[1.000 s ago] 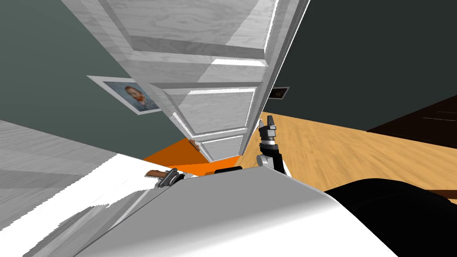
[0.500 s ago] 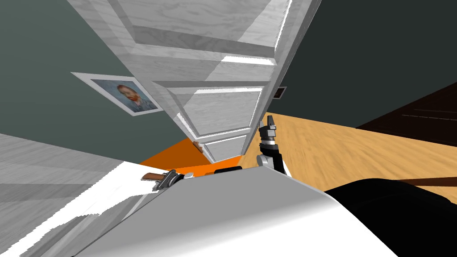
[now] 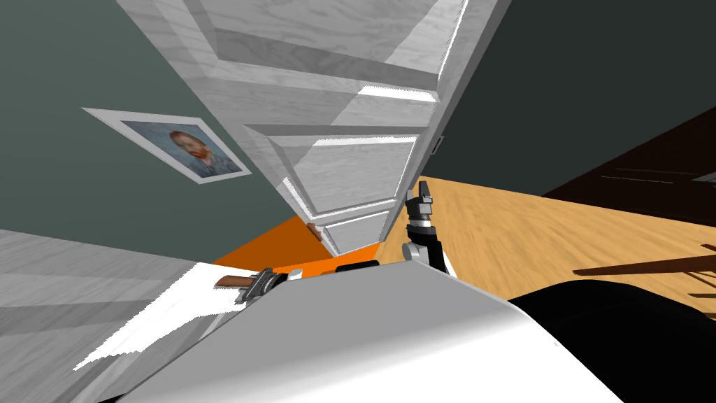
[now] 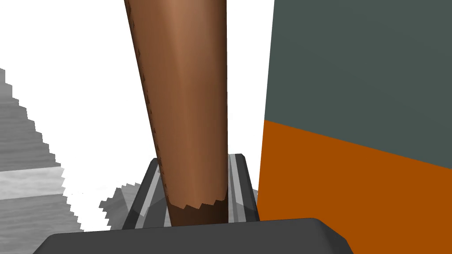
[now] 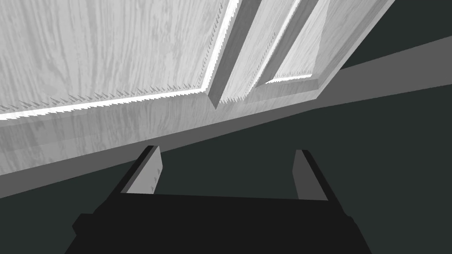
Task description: Push the door open
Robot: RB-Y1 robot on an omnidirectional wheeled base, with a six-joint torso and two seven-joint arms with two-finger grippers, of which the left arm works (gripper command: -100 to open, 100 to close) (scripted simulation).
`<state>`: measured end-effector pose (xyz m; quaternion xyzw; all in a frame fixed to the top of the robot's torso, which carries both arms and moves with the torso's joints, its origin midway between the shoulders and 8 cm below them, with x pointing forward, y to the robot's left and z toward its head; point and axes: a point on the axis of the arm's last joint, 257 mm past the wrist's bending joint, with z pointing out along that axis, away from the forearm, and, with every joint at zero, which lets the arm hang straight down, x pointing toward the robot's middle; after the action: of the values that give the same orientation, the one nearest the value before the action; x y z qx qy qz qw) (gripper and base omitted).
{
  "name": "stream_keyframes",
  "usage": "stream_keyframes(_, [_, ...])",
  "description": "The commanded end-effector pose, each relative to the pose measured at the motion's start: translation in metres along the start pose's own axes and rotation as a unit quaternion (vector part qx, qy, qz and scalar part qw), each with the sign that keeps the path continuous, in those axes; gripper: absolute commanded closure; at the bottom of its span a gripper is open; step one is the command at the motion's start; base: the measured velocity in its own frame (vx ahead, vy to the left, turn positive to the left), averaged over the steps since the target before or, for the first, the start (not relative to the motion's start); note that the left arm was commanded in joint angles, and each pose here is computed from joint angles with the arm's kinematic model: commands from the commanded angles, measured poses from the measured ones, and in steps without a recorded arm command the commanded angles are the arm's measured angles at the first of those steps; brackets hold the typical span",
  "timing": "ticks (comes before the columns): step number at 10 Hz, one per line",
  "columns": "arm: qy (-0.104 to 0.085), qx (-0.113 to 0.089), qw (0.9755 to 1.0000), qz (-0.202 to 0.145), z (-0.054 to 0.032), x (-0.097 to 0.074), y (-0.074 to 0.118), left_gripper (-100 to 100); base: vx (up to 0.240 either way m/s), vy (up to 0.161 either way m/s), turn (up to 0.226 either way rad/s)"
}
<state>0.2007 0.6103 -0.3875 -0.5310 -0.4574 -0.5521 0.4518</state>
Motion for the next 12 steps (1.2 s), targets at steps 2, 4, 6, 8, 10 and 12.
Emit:
stream_keyframes(2, [0.015, 0.033, 0.9993, -0.002, 0.0062, 0.01, -0.016, 100, 0.008, 0.146, -0.065])
stream_keyframes(4, [0.017, 0.051, 0.9986, -0.003, 0.0058, 0.012, -0.023, 100, 0.006, 0.086, -0.04])
stream_keyframes(6, [0.019, 0.069, 0.9974, -0.003, 0.0049, 0.012, -0.029, 100, -0.002, 0.109, -0.076])
stream_keyframes(8, [0.021, 0.087, 0.996, -0.004, 0.0035, 0.013, -0.036, 100, 0.011, 0.108, -0.057])
stream_keyframes(10, [0.022, 0.105, 0.9942, -0.004, 0.0016, 0.014, -0.043, 100, 0.0, 0.098, -0.061])
stream_keyframes(12, [0.022, 0.124, 0.992, -0.004, -0.0008, 0.014, -0.05, 100, 0.006, 0.104, -0.062])
